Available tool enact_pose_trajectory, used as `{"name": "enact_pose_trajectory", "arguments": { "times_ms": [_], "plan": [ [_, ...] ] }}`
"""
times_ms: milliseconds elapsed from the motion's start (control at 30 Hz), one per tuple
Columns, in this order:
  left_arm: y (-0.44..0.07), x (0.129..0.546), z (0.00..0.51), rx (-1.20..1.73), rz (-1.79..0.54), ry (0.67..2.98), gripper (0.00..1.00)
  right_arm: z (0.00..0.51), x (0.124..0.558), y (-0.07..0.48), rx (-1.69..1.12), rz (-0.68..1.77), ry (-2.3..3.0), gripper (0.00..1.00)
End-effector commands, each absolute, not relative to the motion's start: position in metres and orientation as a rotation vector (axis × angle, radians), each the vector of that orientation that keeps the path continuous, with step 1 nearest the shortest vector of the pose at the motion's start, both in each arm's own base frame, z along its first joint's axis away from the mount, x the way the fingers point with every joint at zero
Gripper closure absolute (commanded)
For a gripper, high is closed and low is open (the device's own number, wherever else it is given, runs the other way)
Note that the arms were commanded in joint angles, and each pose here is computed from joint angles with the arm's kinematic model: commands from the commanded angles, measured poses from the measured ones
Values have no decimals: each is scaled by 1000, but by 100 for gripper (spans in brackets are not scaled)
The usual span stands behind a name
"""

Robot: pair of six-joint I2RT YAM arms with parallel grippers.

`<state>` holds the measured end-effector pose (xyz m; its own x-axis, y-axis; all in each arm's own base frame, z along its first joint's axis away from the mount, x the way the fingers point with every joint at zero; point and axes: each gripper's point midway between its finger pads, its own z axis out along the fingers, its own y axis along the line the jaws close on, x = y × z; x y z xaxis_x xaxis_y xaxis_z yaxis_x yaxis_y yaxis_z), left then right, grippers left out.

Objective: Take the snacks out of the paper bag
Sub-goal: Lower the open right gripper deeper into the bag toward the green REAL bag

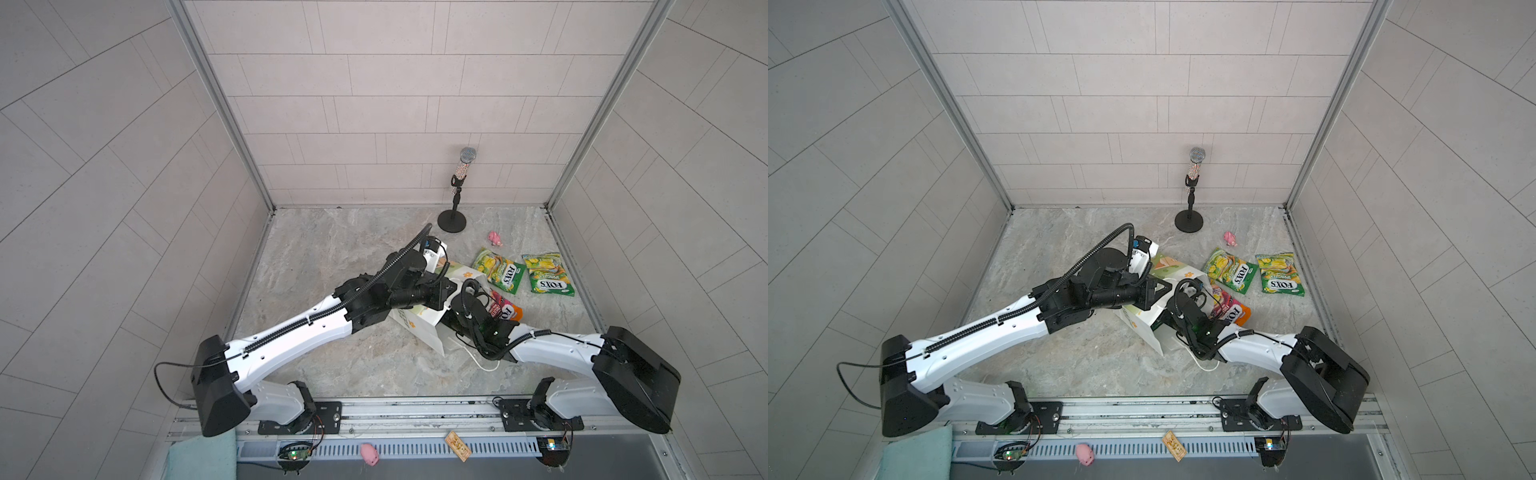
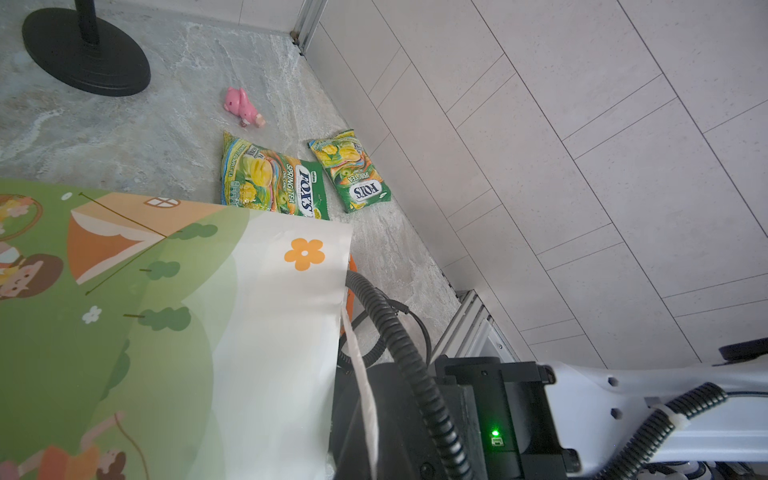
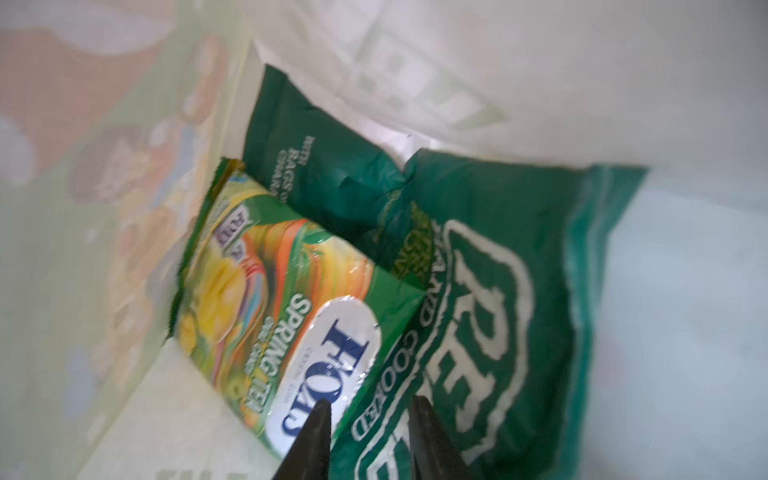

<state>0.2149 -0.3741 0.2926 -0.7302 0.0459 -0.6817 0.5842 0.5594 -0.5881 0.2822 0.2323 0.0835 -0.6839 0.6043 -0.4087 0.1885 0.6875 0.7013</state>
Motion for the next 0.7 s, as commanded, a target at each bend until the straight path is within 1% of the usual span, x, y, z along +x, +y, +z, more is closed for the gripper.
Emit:
{"name": "enact_pose_trajectory", "arguments": {
  "times_ms": [0,100,400,533,667],
  "plan": [
    [-375,210,298,522,-1152,2153,100,78,287,230,656,796,2259,66],
    [-375,210,298,525,-1155,2154,100,74,290,232,676,796,2264,63],
    [-378,207,299,538,-1166,2153,100,65,297,235,703,798,2273,63],
    [-380,204,300,550,-1173,2152,100,56,303,236,752,840,2274,59],
    [-380,204,301,549,-1173,2148,100,51,311,245,758,918,2274,60]
  ]
}}
